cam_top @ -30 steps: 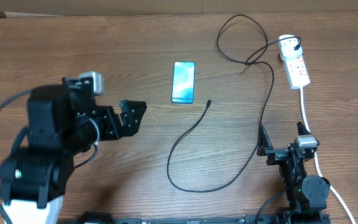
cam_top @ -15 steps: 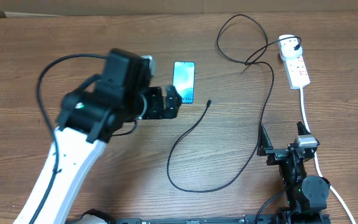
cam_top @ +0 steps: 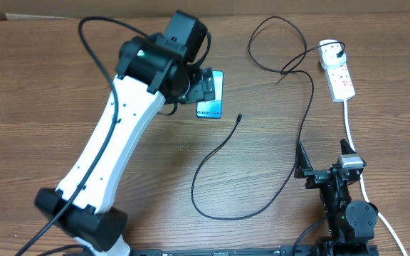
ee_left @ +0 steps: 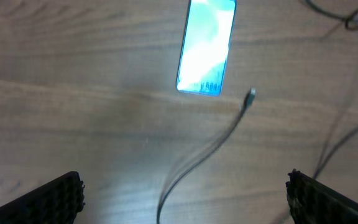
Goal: Plug charger to phone and switch on socket
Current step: 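Move the left gripper forward over the phone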
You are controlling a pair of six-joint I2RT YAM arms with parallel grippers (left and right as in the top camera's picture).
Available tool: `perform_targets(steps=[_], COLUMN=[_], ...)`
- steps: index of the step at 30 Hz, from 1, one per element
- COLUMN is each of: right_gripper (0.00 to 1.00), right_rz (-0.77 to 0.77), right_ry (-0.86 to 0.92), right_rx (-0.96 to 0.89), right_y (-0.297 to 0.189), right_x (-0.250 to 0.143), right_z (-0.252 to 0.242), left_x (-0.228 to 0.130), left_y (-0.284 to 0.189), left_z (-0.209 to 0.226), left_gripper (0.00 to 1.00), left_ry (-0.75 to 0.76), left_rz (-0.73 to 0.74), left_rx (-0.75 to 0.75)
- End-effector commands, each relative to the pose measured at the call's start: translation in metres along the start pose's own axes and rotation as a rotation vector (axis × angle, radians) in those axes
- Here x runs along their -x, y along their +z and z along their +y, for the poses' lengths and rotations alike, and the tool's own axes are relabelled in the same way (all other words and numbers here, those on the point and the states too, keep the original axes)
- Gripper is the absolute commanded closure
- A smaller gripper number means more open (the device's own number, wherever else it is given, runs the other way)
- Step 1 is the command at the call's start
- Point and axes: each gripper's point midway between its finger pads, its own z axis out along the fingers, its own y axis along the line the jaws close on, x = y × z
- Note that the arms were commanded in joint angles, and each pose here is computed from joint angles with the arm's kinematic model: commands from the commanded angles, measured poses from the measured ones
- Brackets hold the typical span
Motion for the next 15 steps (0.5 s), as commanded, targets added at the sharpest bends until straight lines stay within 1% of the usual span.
perform_targets(steps=[1,11,15], right_gripper=[0.0,0.0,0.0], right_rz=[-0.003,-0.003,-0.003], right_ry=[0.002,0.002,0.002], right_rx=[0.004,0.005,0.004], right_y=[0.0,0.0,0.0], right_x=[-0.002,-0.002,-0.002], right_z=[0.001,0.001,0.001], left_x=[0.017,0.016,0.021], left_y=[0.023,0.093,0.118], left_z=[-0.004,-0.016,-0.026], left_gripper=[0.0,0.0,0.0], left_ry=[-0.017,-0.007,0.011], left_rz=[-0.026,0.068,0.076], left_rx=[0.039,0.074,0.05])
